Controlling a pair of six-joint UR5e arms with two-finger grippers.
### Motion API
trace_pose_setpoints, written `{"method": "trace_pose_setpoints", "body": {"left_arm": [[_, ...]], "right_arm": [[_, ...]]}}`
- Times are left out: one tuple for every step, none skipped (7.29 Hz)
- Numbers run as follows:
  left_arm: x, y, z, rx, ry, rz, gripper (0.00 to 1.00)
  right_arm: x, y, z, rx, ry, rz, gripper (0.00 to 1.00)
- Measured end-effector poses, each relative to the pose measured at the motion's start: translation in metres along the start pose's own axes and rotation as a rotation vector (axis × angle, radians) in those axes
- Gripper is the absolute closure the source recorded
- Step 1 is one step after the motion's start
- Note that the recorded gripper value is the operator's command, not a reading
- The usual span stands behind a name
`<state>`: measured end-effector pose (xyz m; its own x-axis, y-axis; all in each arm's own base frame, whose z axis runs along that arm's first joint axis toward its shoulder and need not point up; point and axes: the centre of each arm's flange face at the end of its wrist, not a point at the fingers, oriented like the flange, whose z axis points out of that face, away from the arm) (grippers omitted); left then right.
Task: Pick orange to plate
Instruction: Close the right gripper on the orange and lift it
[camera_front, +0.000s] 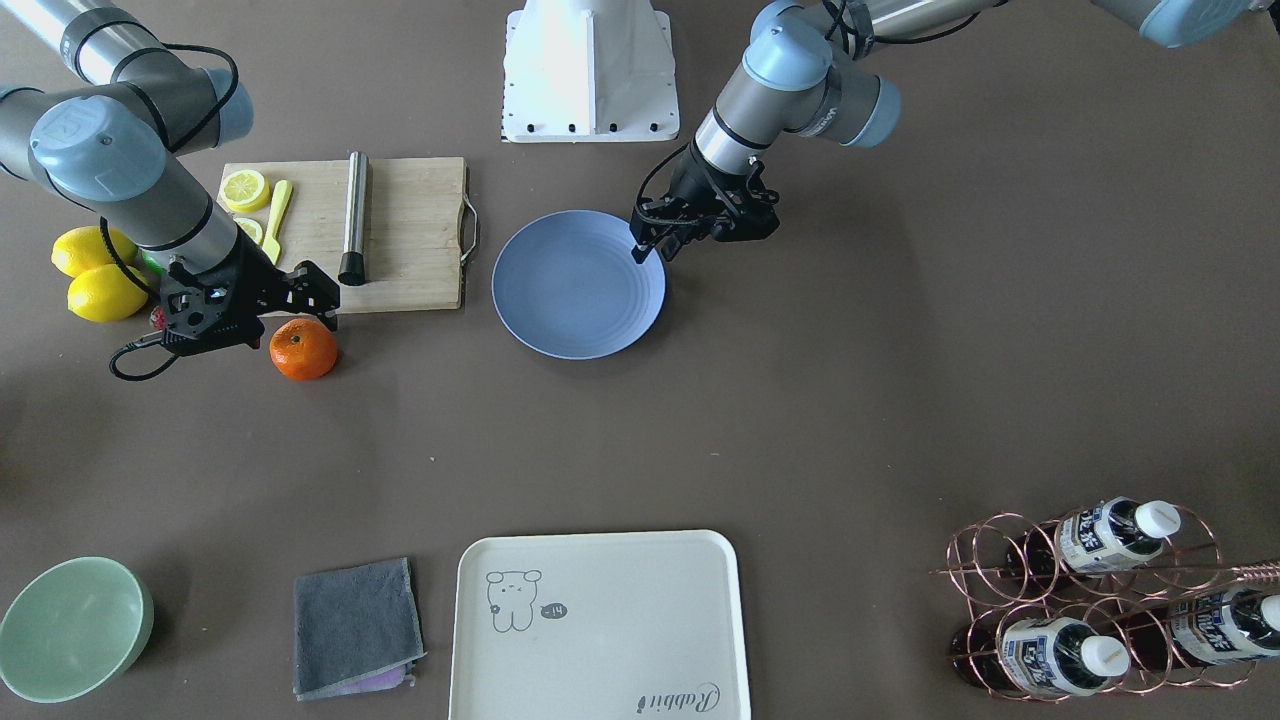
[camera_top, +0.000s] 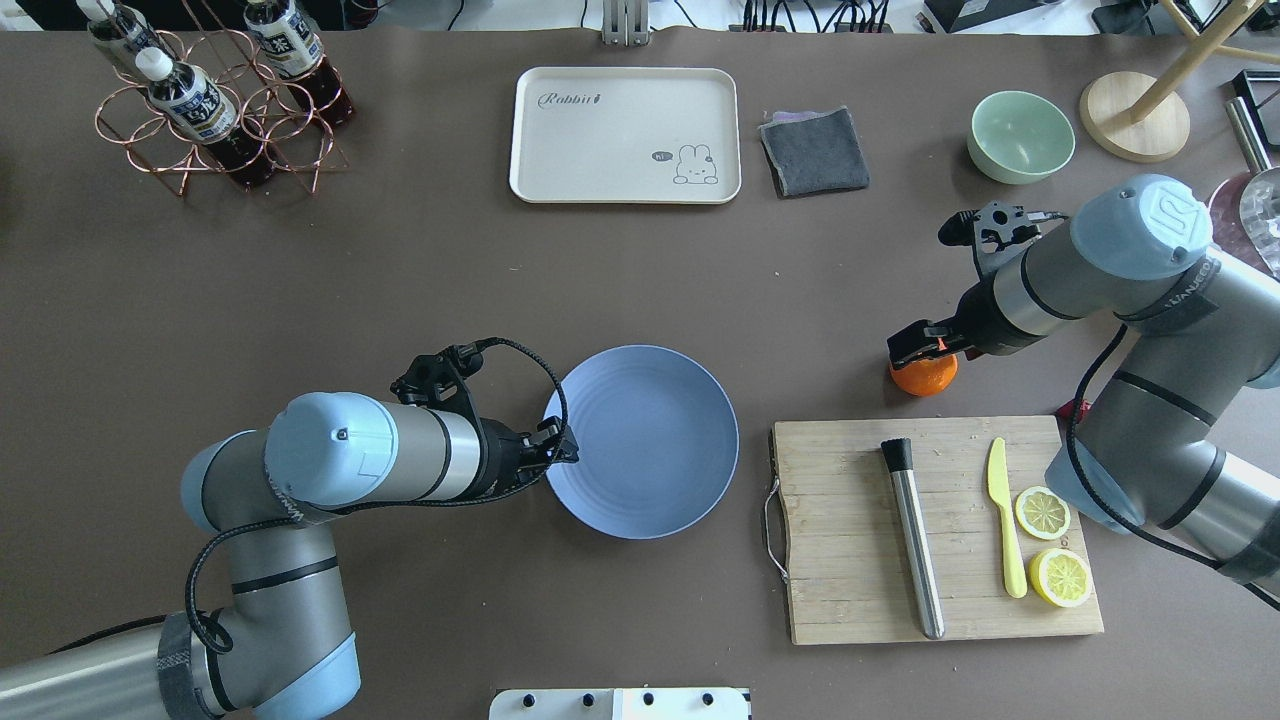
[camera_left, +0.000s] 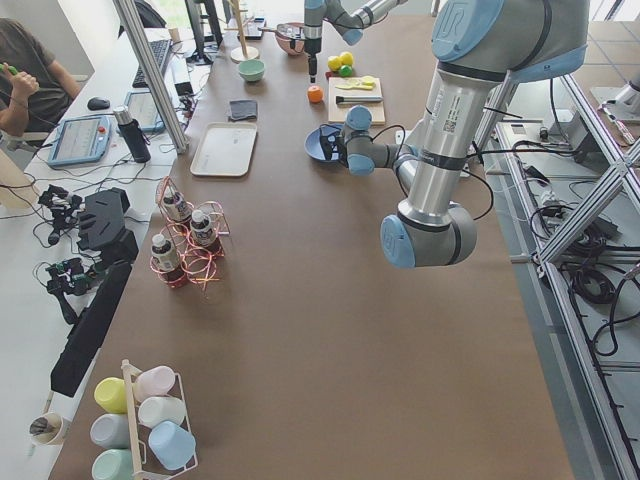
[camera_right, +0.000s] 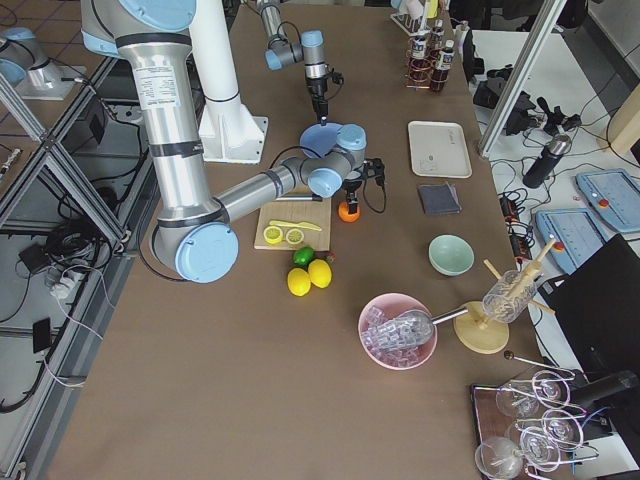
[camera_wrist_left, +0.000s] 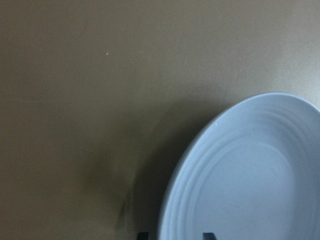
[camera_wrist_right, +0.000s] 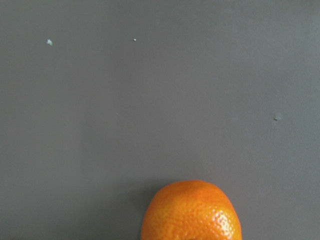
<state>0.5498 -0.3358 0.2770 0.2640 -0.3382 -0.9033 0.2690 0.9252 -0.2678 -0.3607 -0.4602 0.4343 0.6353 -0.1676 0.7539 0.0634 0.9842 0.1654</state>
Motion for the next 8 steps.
{"method": "trace_pose_setpoints", "body": {"left_arm": [[0.000, 0.000, 0.000, 0.000, 0.001, 0.000, 0.05], [0.001, 0.000, -0.001, 0.001, 0.002, 0.000, 0.05], [0.001, 0.000, -0.001, 0.001, 0.003, -0.001, 0.05], [0.001, -0.001, -0.002, 0.002, 0.004, -0.001, 0.05], [0.002, -0.002, -0.003, 0.003, 0.005, -0.001, 0.05], [0.002, -0.004, -0.004, 0.006, 0.007, -0.002, 0.05], [0.005, -0.008, -0.011, 0.011, 0.015, -0.004, 0.05], [0.011, -0.019, -0.026, 0.015, 0.016, -0.010, 0.05]], "right_arm": [[0.004, 0.001, 0.010, -0.004, 0.020, -0.015, 0.03], [0.007, 0.000, 0.017, -0.005, 0.037, -0.032, 0.05], [0.007, -0.003, 0.022, -0.006, 0.044, -0.041, 0.19], [0.003, -0.008, 0.026, -0.005, 0.044, -0.044, 0.83], [-0.001, -0.010, 0.027, -0.005, 0.041, -0.047, 1.00], [-0.003, -0.011, 0.027, -0.006, 0.037, -0.051, 1.00], [-0.013, -0.014, 0.021, 0.000, 0.024, -0.054, 1.00], [-0.040, -0.023, 0.003, 0.007, 0.002, -0.033, 1.00]]}}
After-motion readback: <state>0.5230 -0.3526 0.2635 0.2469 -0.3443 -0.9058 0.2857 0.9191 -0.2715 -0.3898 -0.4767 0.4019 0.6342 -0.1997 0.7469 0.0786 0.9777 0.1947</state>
